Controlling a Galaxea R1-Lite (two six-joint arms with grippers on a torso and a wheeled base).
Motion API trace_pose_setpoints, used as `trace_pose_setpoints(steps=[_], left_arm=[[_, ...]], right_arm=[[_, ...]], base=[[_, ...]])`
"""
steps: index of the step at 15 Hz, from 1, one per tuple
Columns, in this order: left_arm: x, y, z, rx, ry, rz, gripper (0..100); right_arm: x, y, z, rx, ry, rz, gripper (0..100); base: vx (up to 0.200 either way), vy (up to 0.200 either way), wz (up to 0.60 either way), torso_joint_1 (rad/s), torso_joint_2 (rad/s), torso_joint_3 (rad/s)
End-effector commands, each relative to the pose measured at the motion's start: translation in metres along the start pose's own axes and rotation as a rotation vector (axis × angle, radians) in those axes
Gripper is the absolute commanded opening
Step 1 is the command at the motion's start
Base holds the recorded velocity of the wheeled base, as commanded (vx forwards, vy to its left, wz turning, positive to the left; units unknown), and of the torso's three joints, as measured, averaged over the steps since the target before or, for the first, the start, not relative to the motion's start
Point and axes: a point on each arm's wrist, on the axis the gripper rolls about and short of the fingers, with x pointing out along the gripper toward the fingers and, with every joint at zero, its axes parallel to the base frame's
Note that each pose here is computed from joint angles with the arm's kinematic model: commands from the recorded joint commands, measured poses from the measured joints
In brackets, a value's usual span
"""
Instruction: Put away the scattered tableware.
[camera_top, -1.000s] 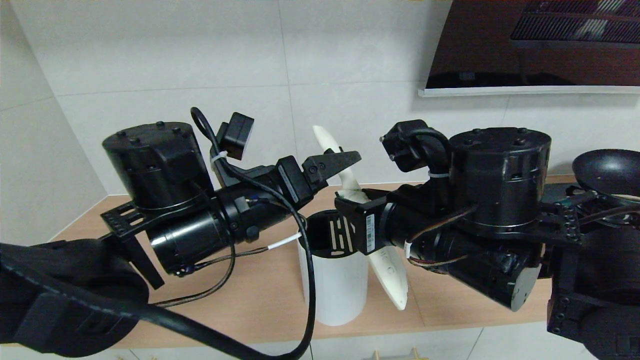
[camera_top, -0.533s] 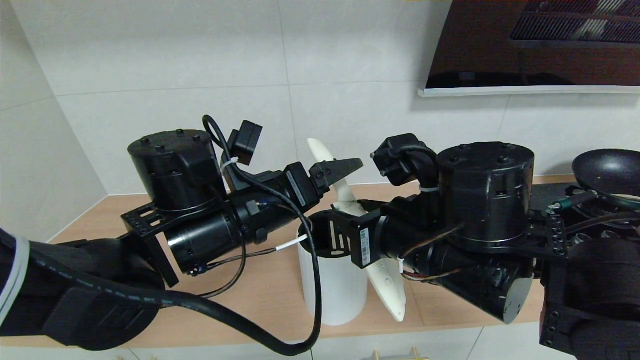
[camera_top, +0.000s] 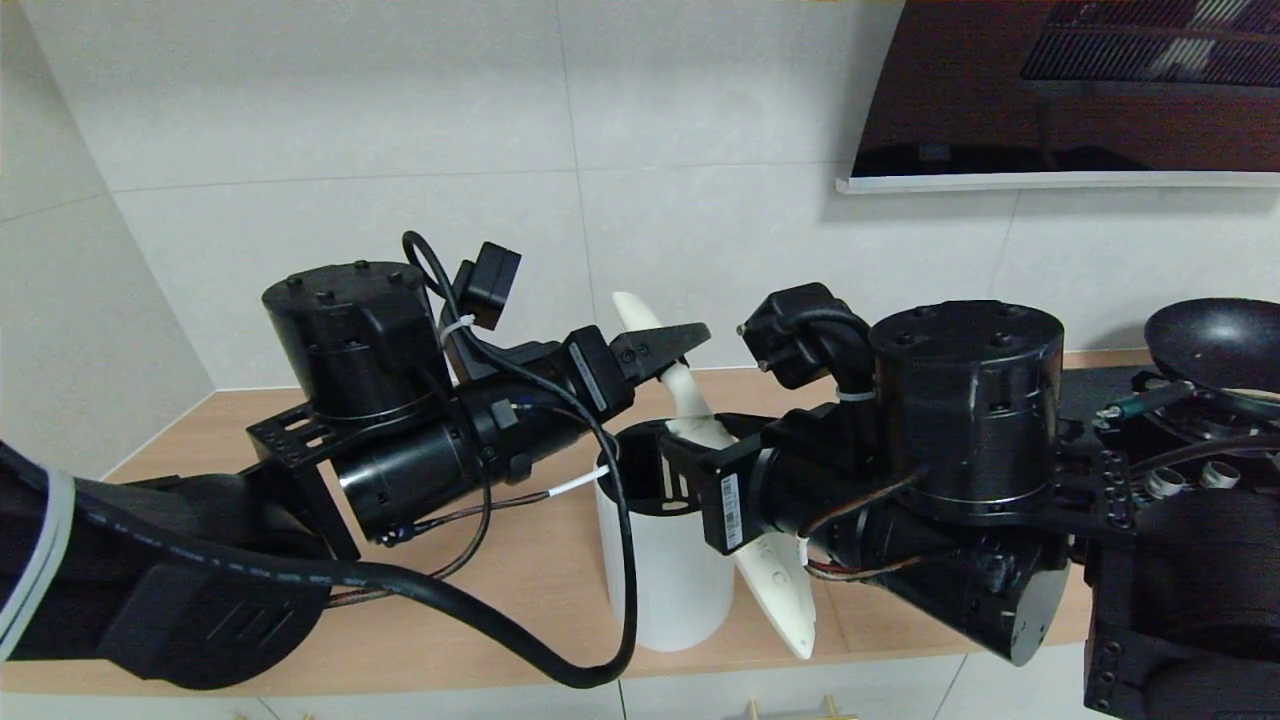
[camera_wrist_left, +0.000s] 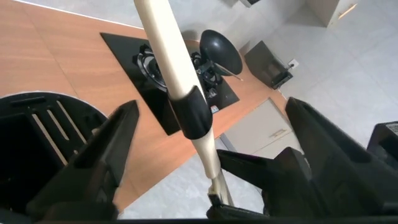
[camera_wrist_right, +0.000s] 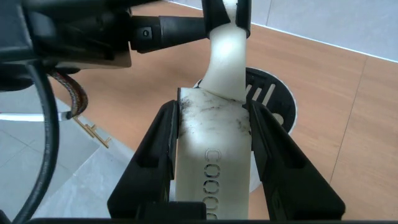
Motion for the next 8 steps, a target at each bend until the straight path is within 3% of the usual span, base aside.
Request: trace_pose_setpoints(steps=[1, 8], left_arm=[[0.0004, 0.0006, -0.0004, -0.002, 0.002, 0.001, 0], [0.0013, 0.0007, -0.0002, 0.001, -0.007, -0.005, 0]], right_arm=[[-0.0017, 0.0039, -0.0002, -0.001, 0.000, 0.014, 0], [-0.0084, 0.0052, 0.0028, 0.002, -0.011, 0.024, 0]], base=[[0.000, 0.000, 0.00, 0.000, 0.00, 0.000], [0.000, 0.000, 0.00, 0.000, 0.00, 0.000]])
